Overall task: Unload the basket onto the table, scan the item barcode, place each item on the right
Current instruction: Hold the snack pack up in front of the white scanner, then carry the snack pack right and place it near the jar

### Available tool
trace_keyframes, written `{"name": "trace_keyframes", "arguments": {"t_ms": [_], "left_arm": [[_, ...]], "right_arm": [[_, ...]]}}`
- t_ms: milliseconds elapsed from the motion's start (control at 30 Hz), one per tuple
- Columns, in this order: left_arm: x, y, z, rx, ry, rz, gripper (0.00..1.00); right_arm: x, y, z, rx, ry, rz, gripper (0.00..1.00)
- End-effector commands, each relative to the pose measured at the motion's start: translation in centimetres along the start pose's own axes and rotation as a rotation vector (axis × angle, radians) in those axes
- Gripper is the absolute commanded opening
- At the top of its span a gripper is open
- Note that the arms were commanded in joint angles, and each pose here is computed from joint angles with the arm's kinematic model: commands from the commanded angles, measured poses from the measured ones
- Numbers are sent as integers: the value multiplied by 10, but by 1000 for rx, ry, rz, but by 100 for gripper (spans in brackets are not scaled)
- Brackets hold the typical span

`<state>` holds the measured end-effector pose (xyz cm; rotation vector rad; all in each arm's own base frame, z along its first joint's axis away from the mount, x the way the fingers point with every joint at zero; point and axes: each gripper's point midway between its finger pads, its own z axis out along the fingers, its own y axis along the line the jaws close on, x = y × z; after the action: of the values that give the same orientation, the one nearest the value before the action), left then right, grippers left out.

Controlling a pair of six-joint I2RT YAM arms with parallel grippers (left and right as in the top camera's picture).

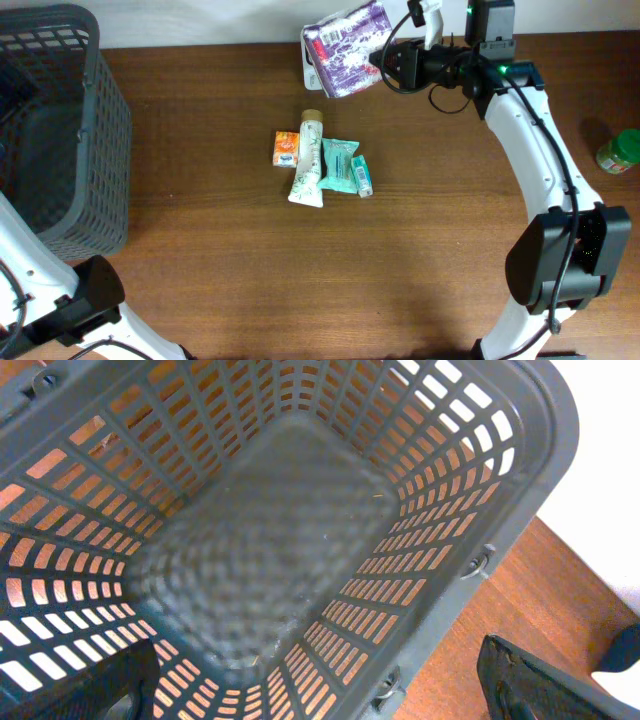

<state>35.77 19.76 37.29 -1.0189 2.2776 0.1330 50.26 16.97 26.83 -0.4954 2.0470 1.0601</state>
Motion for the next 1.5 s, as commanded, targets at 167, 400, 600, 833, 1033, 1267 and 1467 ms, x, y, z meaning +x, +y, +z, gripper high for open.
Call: {"name": "trace_keyframes", "arguments": {"t_ms": [167,400,600,833,1033,1267,1467], "left_arm": [[-1,1,-3,-2,-11,-8,99],[-1,1,-3,-2,-11,-8,99],[-1,1,-3,-2,-11,-8,99],[-1,1,-3,-2,-11,-8,99],[-1,1,-3,-2,-11,-8,99],[-1,1,-3,-2,-11,-8,99],[-1,1,-3,-2,-11,-8,99]], "right_arm": [[11,14,23,82,47,-10,5],[12,14,23,85,53,-5,8],[27,-8,18,216,101,44,4],[84,-136,-112,1214,275,205,4],[151,-166,-164,1572,523,156,4],[190,-125,-59,1105,593,250,87],[103,-69,-24,881,425,217,99]]}}
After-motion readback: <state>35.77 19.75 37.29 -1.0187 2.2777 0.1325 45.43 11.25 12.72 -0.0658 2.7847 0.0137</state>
